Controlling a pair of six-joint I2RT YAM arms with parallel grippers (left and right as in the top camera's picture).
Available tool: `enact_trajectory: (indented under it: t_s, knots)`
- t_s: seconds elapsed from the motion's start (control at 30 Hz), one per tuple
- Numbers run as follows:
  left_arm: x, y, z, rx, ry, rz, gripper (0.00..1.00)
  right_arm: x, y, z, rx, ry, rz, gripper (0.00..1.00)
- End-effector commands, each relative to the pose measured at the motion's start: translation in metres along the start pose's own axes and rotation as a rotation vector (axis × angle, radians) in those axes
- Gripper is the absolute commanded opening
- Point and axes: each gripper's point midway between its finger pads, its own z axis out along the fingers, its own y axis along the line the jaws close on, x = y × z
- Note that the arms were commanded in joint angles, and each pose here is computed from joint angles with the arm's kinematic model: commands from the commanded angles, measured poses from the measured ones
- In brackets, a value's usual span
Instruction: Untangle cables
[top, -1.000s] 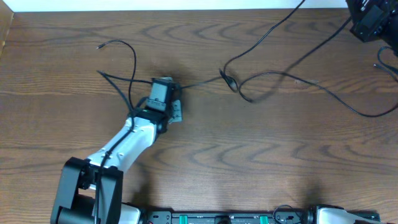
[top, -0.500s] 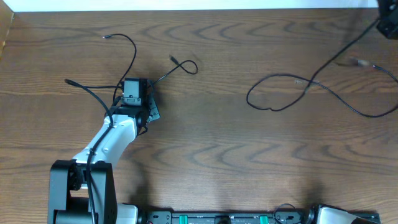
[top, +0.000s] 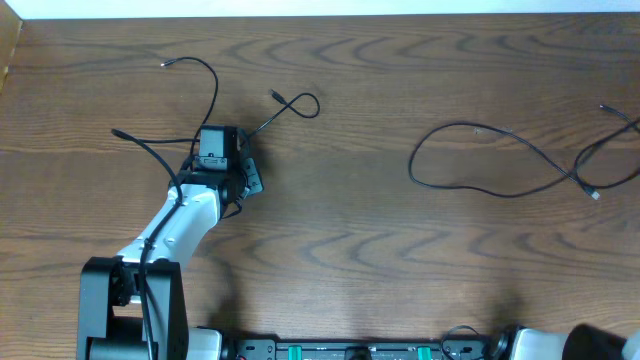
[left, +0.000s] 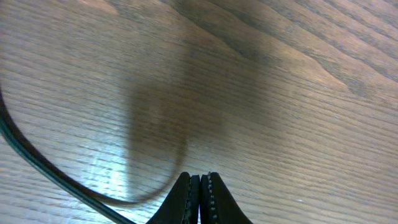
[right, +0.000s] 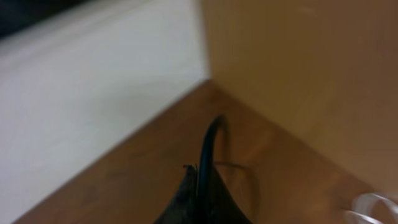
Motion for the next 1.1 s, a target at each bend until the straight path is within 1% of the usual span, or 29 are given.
enact_trajectory:
  t_s: [0.0,0.03,0.2,0.23,0.27,0.3,0.33,0.37,0.4,0.43,0.53,0.63,0.77,0.9,0.97,1.03,1.07]
  knots:
    - [0.003,-0.006,-0.001,0.036,0.016,-0.011,0.07,0.001,-0.047,0.031,0.255,0.0,-0.026,0.01]
    - [0.004,-0.005,-0.001,0.034,0.021,-0.011,0.07,0.008,-0.058,0.05,0.294,0.034,-0.026,0.01]
    - [0.007,-0.004,-0.001,0.029,0.033,-0.012,0.07,0.04,-0.084,0.1,0.386,0.158,-0.014,0.01]
    - [0.007,-0.004,-0.001,0.029,0.033,-0.012,0.08,0.048,-0.087,0.107,0.393,0.189,-0.013,0.05]
    - [0.007,-0.004,-0.001,0.03,0.032,-0.012,0.07,0.058,-0.089,0.115,0.392,0.227,-0.018,0.12]
    - [0.007,-0.004,-0.001,0.03,0.032,-0.012,0.07,0.068,-0.09,0.122,0.387,0.265,-0.023,0.24]
    - [0.007,-0.004,-0.001,0.03,0.032,-0.012,0.07,0.078,-0.089,0.128,0.376,0.303,-0.027,0.42]
    - [0.007,-0.004,-0.001,0.03,0.032,-0.012,0.07,0.09,-0.088,0.136,0.358,0.354,-0.03,0.71]
    - [0.007,-0.004,-0.001,0.03,0.032,-0.012,0.08,0.101,-0.085,0.141,0.339,0.396,-0.031,0.94]
    - [0.007,-0.004,-0.001,0.03,0.032,-0.012,0.07,0.113,-0.081,0.145,0.313,0.445,-0.036,0.99]
    - [0.007,-0.004,-0.001,0.029,0.033,-0.012,0.07,0.141,-0.067,0.152,0.219,0.564,-0.065,0.99]
    - [0.007,-0.004,-0.001,0.029,0.033,-0.011,0.07,0.157,-0.05,0.15,0.113,0.639,-0.072,0.99]
    - [0.007,-0.004,-0.001,0.03,0.032,-0.012,0.07,0.169,-0.013,0.141,-0.114,0.704,-0.107,0.99]
    - [0.007,-0.004,-0.001,0.03,0.032,-0.012,0.08,0.183,0.027,0.123,-0.338,0.768,-0.146,0.99]
    - [0.007,-0.004,-0.001,0.03,0.032,-0.012,0.08,0.19,0.044,0.114,-0.402,0.796,-0.167,0.99]
    - [0.007,-0.004,-0.001,0.029,0.033,-0.012,0.09,0.199,0.057,0.107,-0.427,0.819,-0.19,0.99]
    - [0.007,-0.004,-0.001,0.029,0.033,-0.012,0.13,0.204,0.063,0.104,-0.437,0.83,-0.203,0.99]
